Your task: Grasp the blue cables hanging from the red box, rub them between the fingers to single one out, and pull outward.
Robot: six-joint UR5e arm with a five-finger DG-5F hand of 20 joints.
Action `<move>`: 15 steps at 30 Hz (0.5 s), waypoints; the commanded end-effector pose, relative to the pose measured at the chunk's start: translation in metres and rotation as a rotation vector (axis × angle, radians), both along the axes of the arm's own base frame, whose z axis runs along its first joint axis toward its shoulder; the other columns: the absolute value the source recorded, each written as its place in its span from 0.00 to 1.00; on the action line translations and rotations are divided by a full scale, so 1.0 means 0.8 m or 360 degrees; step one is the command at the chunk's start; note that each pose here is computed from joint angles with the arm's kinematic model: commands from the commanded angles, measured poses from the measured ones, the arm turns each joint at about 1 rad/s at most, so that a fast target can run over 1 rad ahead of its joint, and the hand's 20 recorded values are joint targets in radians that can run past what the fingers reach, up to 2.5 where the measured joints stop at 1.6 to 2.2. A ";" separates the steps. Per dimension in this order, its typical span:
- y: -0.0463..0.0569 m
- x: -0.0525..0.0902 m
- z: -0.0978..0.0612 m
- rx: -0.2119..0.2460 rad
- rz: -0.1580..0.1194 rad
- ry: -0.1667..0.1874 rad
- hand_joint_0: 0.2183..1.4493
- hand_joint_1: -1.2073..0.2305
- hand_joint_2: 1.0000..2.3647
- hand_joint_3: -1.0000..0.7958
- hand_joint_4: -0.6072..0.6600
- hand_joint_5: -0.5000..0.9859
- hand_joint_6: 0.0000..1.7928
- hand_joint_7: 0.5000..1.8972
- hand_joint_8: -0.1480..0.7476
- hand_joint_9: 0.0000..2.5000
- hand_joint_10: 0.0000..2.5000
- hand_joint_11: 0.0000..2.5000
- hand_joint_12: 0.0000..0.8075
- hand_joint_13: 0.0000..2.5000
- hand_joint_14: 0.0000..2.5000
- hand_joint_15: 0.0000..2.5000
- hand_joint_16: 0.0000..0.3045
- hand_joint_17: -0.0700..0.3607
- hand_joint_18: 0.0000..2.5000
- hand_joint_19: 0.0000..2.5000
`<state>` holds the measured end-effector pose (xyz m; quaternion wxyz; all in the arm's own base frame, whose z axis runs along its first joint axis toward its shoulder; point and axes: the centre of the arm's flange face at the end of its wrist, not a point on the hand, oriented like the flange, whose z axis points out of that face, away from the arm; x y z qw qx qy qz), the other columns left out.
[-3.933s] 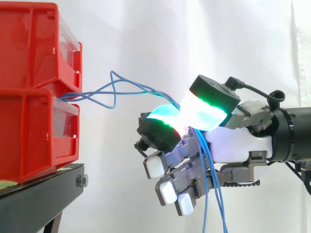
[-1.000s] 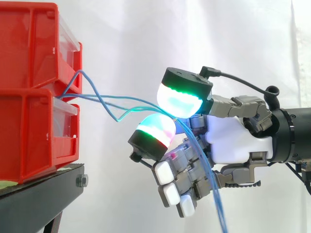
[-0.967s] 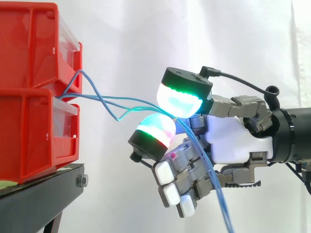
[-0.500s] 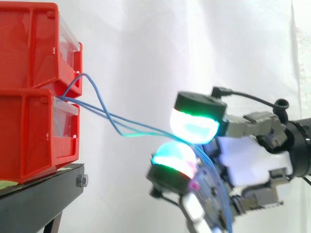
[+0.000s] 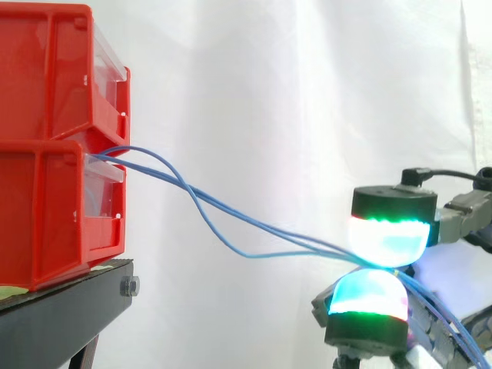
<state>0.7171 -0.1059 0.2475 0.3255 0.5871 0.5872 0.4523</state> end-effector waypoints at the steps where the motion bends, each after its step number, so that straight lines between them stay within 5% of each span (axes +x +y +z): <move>1: -0.002 -0.002 0.005 0.0000 -0.0014 -0.0001 0.29 0.30 0.01 0.35 0.57 0.24 0.48 0.43 0.46 0.38 0.01 0.17 0.45 0.34 0.01 0.24 0.14 0.39 0.29 0.26; 3: -0.003 0.001 0.009 -0.0004 -0.0025 -0.0013 0.27 0.30 0.00 0.28 0.57 0.24 0.48 0.42 0.46 0.39 0.01 0.17 0.45 0.34 0.01 0.25 0.15 0.40 0.29 0.26; 15: -0.004 0.006 0.019 -0.0012 -0.0027 -0.0041 0.23 0.29 0.00 0.28 0.57 0.24 0.48 0.43 0.48 0.38 0.00 0.17 0.47 0.35 0.01 0.24 0.16 0.41 0.30 0.26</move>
